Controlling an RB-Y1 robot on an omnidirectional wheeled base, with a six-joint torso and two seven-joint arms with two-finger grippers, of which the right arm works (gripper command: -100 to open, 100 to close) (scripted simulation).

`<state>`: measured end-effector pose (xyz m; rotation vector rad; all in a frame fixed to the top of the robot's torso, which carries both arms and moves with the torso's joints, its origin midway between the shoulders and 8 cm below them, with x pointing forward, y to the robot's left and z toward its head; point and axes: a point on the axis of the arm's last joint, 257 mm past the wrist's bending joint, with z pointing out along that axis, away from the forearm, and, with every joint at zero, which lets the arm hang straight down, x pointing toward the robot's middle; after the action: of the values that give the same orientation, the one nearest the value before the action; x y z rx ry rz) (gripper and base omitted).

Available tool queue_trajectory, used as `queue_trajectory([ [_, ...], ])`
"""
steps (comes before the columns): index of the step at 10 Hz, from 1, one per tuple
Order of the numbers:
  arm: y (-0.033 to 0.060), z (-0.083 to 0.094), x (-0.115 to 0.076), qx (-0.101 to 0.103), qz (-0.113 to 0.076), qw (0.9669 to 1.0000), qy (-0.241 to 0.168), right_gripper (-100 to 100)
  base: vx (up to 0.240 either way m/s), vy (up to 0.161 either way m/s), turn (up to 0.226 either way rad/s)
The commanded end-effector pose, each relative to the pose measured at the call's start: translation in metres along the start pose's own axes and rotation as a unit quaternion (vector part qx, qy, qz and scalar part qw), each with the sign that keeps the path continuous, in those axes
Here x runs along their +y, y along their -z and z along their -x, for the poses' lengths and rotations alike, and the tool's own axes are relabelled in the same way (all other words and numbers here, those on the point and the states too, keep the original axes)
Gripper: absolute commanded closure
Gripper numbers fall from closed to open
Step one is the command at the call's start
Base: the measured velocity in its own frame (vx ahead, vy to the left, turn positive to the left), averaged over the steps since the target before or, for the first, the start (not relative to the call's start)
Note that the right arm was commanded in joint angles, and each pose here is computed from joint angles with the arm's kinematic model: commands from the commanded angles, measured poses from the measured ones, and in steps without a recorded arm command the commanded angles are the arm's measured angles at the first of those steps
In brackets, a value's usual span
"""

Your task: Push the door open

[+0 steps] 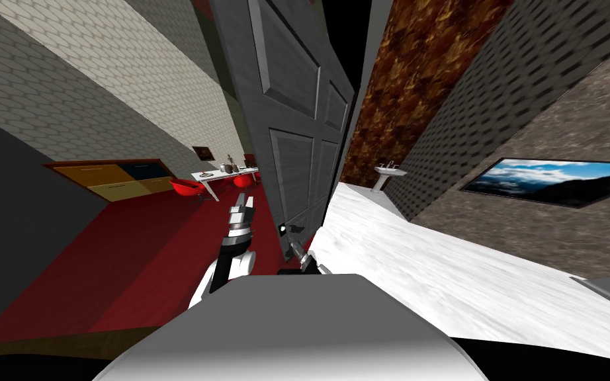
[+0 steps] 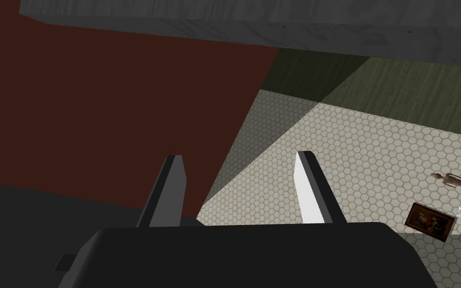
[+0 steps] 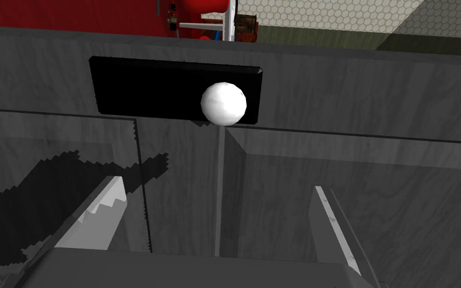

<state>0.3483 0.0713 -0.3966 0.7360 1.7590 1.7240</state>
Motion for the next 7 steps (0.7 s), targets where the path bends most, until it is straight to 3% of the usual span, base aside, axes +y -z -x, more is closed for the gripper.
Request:
queue_trajectory([
  [1,0.0001,0.005,-0.002,-0.003,-0.003,1.0000,0.004,-100,0.125,0.141,0.030],
  [6,-0.0099,0.004,0.003,-0.008,0.001,1.0000,0.000,-100,0.148,0.135,0.023],
  [7,-0.0080,0.005,0.002,-0.008,0.000,1.0000,0.001,-100,0.047,0.053,-0.002],
])
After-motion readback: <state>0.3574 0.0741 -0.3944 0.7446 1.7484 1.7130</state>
